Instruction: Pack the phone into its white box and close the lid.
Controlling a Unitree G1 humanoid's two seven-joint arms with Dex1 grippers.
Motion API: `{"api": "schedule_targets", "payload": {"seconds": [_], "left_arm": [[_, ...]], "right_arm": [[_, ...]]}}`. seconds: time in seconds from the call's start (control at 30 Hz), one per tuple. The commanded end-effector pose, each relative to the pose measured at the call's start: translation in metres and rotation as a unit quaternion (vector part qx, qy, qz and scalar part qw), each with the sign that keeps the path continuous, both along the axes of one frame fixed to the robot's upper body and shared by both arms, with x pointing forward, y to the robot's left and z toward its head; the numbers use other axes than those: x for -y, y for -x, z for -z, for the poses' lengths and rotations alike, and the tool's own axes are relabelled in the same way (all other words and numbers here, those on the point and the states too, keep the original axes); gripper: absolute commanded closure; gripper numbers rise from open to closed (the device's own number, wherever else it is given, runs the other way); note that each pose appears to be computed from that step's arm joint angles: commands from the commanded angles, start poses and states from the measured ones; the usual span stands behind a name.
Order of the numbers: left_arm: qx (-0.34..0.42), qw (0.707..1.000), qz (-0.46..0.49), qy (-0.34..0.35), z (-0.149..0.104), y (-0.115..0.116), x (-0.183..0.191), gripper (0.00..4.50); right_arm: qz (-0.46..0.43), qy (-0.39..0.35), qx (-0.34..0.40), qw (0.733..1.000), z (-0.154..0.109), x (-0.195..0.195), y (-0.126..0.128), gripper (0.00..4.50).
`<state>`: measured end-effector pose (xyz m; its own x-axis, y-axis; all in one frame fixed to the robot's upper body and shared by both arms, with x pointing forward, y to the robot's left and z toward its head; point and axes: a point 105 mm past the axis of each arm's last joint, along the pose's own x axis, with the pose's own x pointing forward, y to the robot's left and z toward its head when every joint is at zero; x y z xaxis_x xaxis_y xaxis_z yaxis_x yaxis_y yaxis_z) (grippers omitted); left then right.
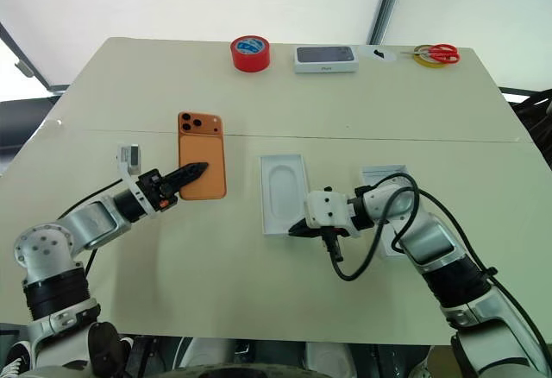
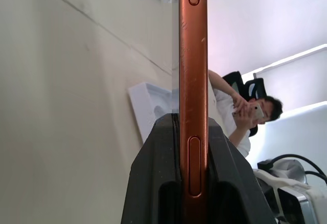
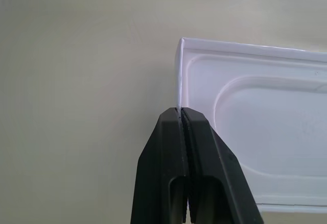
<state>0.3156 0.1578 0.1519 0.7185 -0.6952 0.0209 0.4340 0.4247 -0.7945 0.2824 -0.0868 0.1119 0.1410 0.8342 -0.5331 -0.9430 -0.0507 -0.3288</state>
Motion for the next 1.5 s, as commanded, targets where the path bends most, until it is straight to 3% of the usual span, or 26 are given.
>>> {"api": "schedule_targets", "payload": {"seconds": [0.03,0.2,0.33,0.43,0.57,0.77,1.13,1.2,1.27,1.3,1.4,1.5], "left_arm": [[0.025,0.999,0.011,0.024,-0.016,-0.005,0.009,4.50],[0.014,0.999,0.033,0.022,-0.011,-0.011,0.020,4.50],[-0.005,0.998,0.059,0.034,-0.004,-0.018,0.039,4.50],[-0.013,0.996,0.084,0.022,0.012,-0.020,0.056,4.50],[-0.013,0.995,0.097,0.032,0.013,-0.025,0.067,4.50],[-0.017,0.994,0.100,0.038,0.014,-0.025,0.081,4.50],[-0.032,0.998,0.052,0.024,0.019,-0.020,0.075,4.50],[-0.060,0.996,0.044,0.046,0.024,-0.021,0.071,3.47],[-0.081,0.993,0.079,0.029,0.033,-0.010,0.076,2.76],[-0.081,0.993,0.088,0.017,0.035,-0.007,0.077,2.18],[-0.085,0.992,0.093,0.017,0.033,-0.008,0.077,0.78],[-0.051,0.995,0.089,-0.002,0.012,-0.012,0.071,0.78]], "right_arm": [[0.025,-0.017,0.031,0.999,-0.008,-0.020,-0.014,4.47],[0.034,-0.008,0.049,0.998,-0.006,-0.035,-0.023,4.47],[0.036,-0.014,0.012,0.999,-0.004,-0.035,-0.019,4.47],[0.022,-0.043,-0.012,0.999,-0.015,-0.030,-0.008,3.63],[0.035,-0.099,-0.035,0.994,-0.045,-0.004,-0.001,1.64],[0.129,-0.084,-0.003,0.988,-0.049,0.050,-0.027,1.64],[0.141,-0.076,0.041,0.986,-0.033,0.051,-0.045,1.64],[0.171,-0.070,0.070,0.980,-0.034,0.056,-0.060,1.60],[0.199,-0.072,0.100,0.972,-0.039,0.062,-0.076,1.60],[0.208,-0.070,0.114,0.969,-0.040,0.063,-0.082,1.60],[0.214,-0.073,0.121,0.967,-0.041,0.062,-0.090,1.60],[0.207,-0.077,0.124,0.967,-0.041,0.058,-0.090,1.60]]}}
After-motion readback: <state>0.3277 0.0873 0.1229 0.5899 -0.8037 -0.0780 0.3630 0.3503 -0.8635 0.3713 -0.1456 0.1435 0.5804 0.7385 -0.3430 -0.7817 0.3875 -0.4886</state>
